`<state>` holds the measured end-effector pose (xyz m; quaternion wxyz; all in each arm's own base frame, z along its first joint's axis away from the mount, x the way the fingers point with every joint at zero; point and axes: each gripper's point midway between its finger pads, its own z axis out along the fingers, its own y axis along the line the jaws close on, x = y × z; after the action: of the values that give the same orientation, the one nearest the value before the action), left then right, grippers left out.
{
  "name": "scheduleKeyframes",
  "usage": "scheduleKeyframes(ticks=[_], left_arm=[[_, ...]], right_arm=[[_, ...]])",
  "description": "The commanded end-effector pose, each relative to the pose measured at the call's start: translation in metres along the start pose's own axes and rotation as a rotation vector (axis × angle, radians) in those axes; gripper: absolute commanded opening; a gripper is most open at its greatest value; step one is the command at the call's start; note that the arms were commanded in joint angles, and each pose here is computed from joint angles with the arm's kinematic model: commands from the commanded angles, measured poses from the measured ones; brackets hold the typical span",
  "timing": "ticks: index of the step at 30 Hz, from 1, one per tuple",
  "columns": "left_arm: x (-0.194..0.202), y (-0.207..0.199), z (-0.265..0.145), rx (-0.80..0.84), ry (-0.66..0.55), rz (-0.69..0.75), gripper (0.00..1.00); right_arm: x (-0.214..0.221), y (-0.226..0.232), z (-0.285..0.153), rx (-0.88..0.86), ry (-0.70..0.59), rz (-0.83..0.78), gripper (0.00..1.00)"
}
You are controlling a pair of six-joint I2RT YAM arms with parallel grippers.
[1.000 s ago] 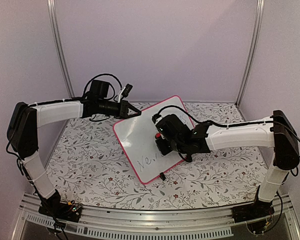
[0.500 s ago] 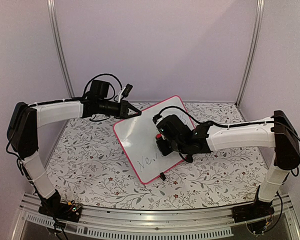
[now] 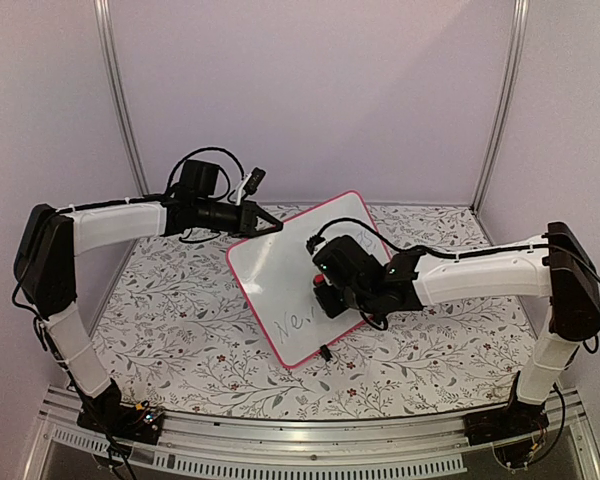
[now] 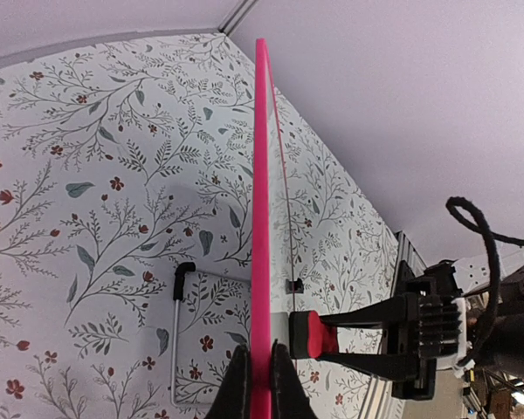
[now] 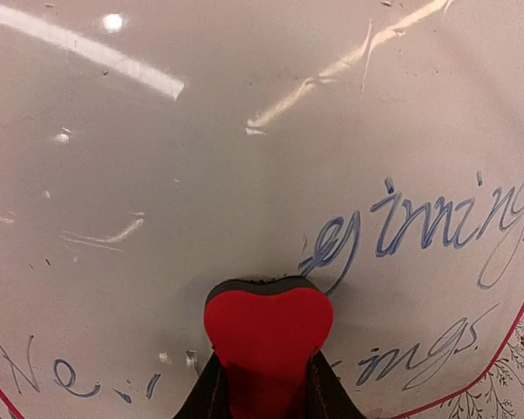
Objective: Erase the whiteboard
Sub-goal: Erase the whiteboard at the center of the board.
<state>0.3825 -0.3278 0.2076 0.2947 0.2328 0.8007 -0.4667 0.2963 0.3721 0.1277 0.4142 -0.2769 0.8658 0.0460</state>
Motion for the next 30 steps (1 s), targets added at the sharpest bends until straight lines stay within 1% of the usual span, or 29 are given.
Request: scheduleKeyframes(ticks=[1,9,14,20,30], left_arm=[[0.003,0.0,0.005,-0.029,0.004,0.037,0.0],[0.003,-0.001,0.004,-0.028,0.003,0.037,0.0],[0.003,-0.002,0.004,-0.026,0.001,0.04,0.0],[0.006,0.002,0.007,-0.03,0.009,0.033,0.0],[0.009,0.003,0.01,-0.034,0.017,0.033,0.0]], right_arm=[[0.032,-0.001,-0.001,-0.002,0.095,-0.033,0.0],[0.03,-0.004,-0.01,0.005,0.092,-0.032,0.0],[0.008,-0.006,-0.024,-0.003,0.045,-0.015,0.0],[-0.024,-0.019,-0.042,0.038,-0.045,-0.011,0.0],[-0.039,-0.025,-0.045,0.055,-0.087,-0.013,0.0]])
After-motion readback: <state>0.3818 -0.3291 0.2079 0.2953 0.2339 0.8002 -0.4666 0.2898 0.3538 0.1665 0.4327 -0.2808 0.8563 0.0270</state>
